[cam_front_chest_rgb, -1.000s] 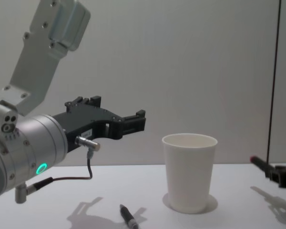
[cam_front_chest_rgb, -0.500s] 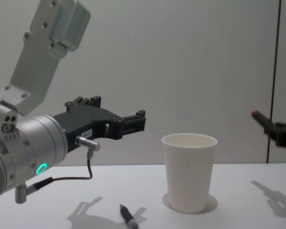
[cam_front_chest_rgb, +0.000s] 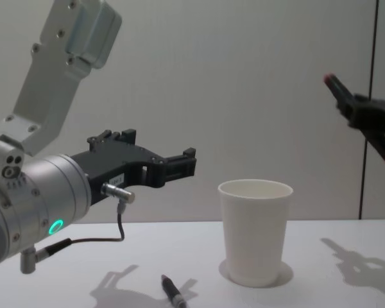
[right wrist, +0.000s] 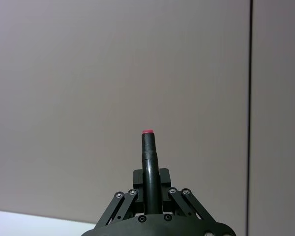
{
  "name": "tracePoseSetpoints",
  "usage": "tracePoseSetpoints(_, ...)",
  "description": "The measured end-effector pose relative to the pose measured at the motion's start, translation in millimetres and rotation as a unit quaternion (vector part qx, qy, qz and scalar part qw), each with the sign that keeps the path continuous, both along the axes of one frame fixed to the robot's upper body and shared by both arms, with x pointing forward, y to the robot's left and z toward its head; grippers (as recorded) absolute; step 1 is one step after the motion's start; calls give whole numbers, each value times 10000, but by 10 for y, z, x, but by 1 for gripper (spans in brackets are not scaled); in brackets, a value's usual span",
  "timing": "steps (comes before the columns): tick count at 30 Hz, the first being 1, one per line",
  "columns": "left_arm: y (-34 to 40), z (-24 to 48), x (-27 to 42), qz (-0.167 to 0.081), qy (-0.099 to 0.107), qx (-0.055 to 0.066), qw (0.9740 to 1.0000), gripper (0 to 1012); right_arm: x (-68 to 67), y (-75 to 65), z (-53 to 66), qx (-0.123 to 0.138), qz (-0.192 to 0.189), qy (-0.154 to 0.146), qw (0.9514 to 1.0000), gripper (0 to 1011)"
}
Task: Place the pen into the pen holder.
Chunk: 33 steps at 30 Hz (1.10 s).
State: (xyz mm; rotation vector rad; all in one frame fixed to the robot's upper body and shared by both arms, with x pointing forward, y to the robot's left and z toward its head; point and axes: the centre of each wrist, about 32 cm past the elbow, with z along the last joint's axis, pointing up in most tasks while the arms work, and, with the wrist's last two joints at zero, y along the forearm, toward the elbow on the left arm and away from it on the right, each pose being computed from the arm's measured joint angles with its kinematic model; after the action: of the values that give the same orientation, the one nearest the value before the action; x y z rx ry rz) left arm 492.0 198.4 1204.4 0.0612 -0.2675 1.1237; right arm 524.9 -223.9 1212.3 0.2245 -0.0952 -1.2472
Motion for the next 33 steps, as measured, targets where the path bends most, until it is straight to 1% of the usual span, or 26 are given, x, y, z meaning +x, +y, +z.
tracePoseSetpoints(1, 0, 0, 0, 0, 0, 0, 10000, 1001, 0, 0, 0, 0, 0, 0, 10000, 179)
tracePoseSetpoints(2, 0, 0, 0, 0, 0, 0, 10000, 1001, 15, 37, 21, 59, 65, -79, 9999, 179)
tracePoseSetpoints(5, 0, 0, 0, 0, 0, 0, 10000, 1001, 36, 96, 49, 134, 178, -178, 9996, 179)
tracePoseSetpoints(8, 0, 0, 0, 0, 0, 0, 10000, 1001, 61, 193, 80, 214, 352, -275, 9988, 179)
tracePoseSetpoints(11, 0, 0, 0, 0, 0, 0, 10000, 1001, 82, 326, 97, 267, 582, -322, 9974, 179)
tracePoseSetpoints(15, 0, 0, 0, 0, 0, 0, 10000, 1001, 96, 439, 100, 263, 763, -334, 9962, 179)
tracePoseSetpoints(17, 0, 0, 0, 0, 0, 0, 10000, 1001, 101, 495, 97, 229, 832, -338, 9957, 179)
tracePoseSetpoints(19, 0, 0, 0, 0, 0, 0, 10000, 1001, 103, 513, 96, 204, 849, -344, 9956, 179)
tracePoseSetpoints(22, 0, 0, 0, 0, 0, 0, 10000, 1001, 110, 599, 84, 75, 893, -386, 9952, 179)
tracePoseSetpoints(26, 0, 0, 0, 0, 0, 0, 10000, 1001, 119, 678, 66, -120, 862, -481, 9950, 179)
tracePoseSetpoints(27, 0, 0, 0, 0, 0, 0, 10000, 1001, 119, 678, 66, -120, 862, -481, 9950, 179)
tracePoseSetpoints(28, 0, 0, 0, 0, 0, 0, 10000, 1001, 122, 702, 60, -190, 844, -528, 9949, 179)
tracePoseSetpoints(33, 0, 0, 0, 1, 0, 0, 10000, 1001, 137, 783, 34, -361, 793, -651, 9941, 179)
